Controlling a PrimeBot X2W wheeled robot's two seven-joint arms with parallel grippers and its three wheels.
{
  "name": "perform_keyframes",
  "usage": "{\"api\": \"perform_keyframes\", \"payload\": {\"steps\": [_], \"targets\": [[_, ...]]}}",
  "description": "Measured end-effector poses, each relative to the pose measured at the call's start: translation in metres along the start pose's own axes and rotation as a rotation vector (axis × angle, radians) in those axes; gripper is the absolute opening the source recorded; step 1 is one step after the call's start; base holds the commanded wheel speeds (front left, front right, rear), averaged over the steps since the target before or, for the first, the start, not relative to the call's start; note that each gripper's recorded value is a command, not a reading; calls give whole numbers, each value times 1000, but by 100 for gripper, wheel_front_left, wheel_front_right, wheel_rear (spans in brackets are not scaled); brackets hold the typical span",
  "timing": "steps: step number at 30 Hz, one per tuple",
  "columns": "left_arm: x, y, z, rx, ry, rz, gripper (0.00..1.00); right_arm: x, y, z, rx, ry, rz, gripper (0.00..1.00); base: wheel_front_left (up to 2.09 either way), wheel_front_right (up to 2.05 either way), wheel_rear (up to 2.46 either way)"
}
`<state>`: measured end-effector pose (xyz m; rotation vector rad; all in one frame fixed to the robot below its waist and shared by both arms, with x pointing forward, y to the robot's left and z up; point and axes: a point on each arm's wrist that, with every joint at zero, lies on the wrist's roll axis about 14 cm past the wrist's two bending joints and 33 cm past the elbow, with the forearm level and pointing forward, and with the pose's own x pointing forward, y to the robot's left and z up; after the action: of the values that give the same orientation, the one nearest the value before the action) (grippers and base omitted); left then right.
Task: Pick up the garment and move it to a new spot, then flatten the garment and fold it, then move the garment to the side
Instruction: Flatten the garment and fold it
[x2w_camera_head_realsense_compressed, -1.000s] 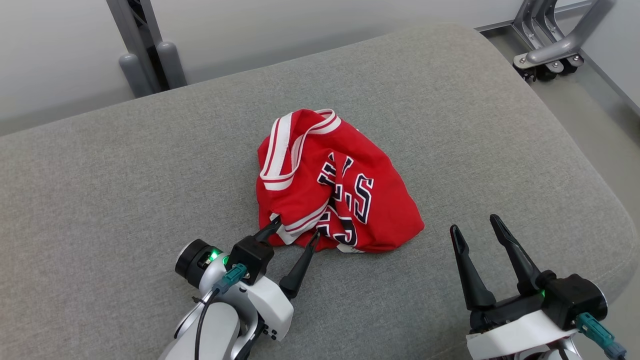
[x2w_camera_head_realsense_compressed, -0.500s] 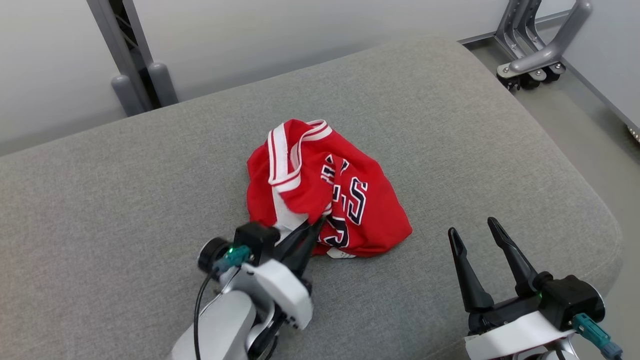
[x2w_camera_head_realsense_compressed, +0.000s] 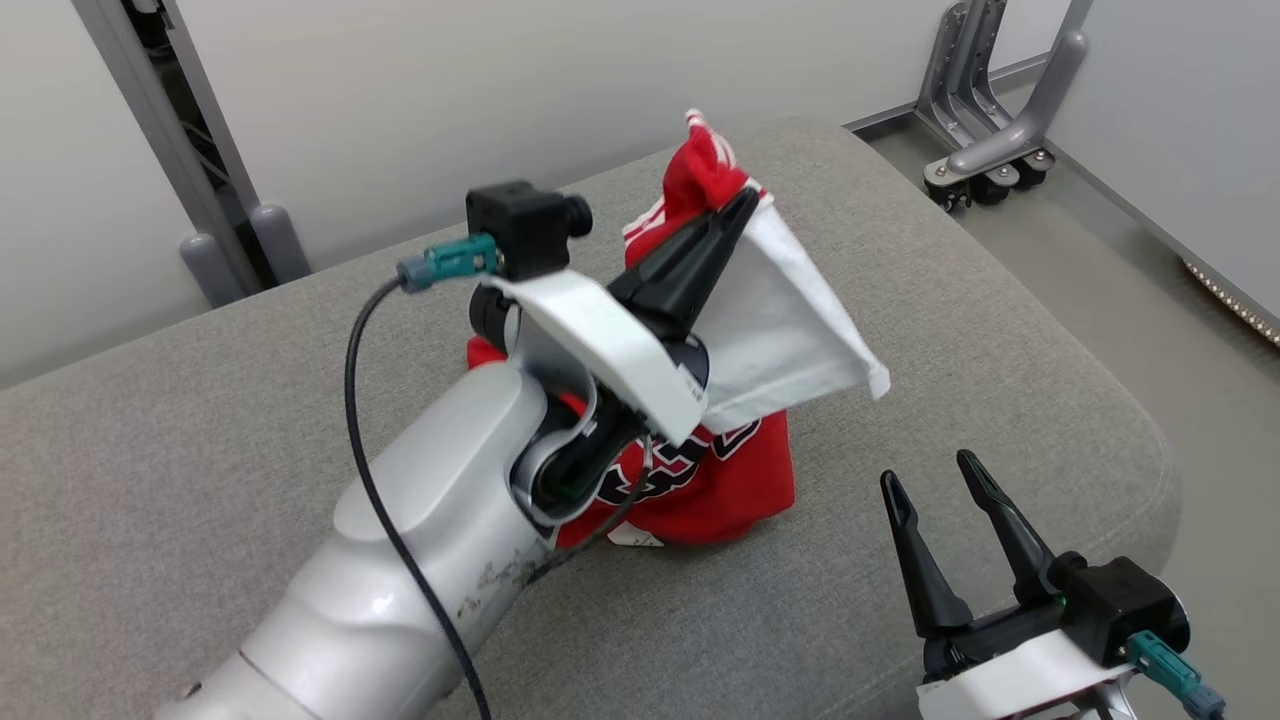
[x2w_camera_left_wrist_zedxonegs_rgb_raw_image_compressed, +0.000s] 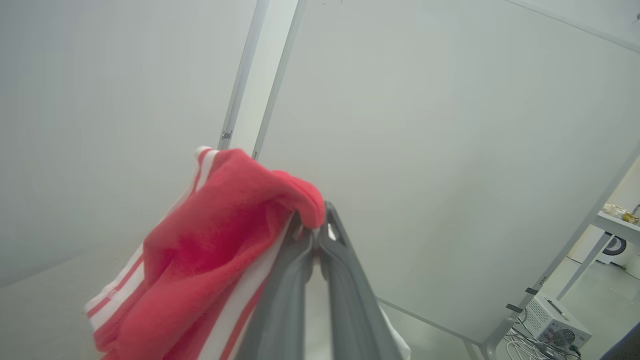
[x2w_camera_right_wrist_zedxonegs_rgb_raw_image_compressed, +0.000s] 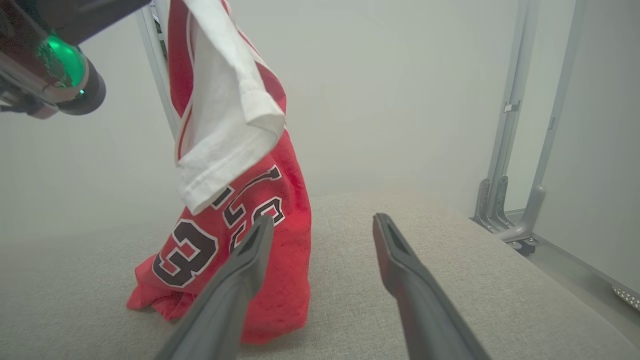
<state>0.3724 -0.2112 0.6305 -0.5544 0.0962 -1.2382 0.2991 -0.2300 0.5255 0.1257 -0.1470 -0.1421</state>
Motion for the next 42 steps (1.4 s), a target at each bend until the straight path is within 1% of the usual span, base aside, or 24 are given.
{"api": "perform_keyframes", "payload": {"steps": [1, 6, 9, 11, 12, 15, 17, 18, 20, 22, 23, 28, 29, 32, 35, 39, 42], "targets": [[12, -12, 16, -1, -5, -29, 0, -2, -2, 2, 0, -7, -7, 100, 0, 0, 0], [38, -43, 69, -6, -65, -87, 0, -6, -5, 5, 0, -15, -17, 100, 0, 0, 0], [51, -53, 101, 23, -113, -86, 0, -9, -4, 5, 7, -16, -18, 100, 0, 0, 0], [58, -52, 116, 8, -132, -58, 0, -10, -4, 6, 14, -19, -19, 100, 0, 0, 0], [60, -50, 123, -11, -143, -42, 0, -11, -4, 6, 16, -21, -20, 100, 0, 0, 0], [63, -38, 141, -15, -173, 24, 0, -10, -4, 7, 20, -25, -20, 100, 0, 0, 0], [60, -16, 145, -40, -186, 104, 0, -9, -6, 8, 22, -29, -23, 100, 0, 0, 0], [56, -1, 144, -61, -184, 158, 0, -8, -5, 9, 23, -31, -21, 100, 0, 0, 0], [45, 30, 132, -80, -161, 248, 0, -5, -3, 9, 25, -33, -12, 100, 0, 0, 0], [26, 65, 114, -107, -133, 337, 0, -4, -1, 8, 28, -31, -4, 100, 0, 0, 0], [2, 97, 102, -112, -132, 413, 0, -2, 1, 6, 30, -26, 3, 100, 0, 0, 0], [-72, 164, 93, -153, -210, 586, 0, 5, 11, 2, 33, -13, 35, 100, 0, 0, 0], [-72, 164, 93, -153, -210, 586, 0, 5, 11, 2, 33, -13, 35, 100, 0, 0, 0], [-126, 196, 86, -192, -264, 700, 0, 8, 17, -2, 33, -3, 56, 100, 0, 0, 0], [-180, 214, 69, -236, -285, 792, 0, 11, 24, -6, 32, 5, 81, 100, 0, 0, 0], [-244, 219, 43, -256, -289, 885, 0, 15, 34, -10, 31, 17, 114, 100, 0, 0, 0], [-286, 212, 24, -280, -298, 956, 0, 17, 42, -15, 31, 32, 142, 100, 0, 0, 0]]}}
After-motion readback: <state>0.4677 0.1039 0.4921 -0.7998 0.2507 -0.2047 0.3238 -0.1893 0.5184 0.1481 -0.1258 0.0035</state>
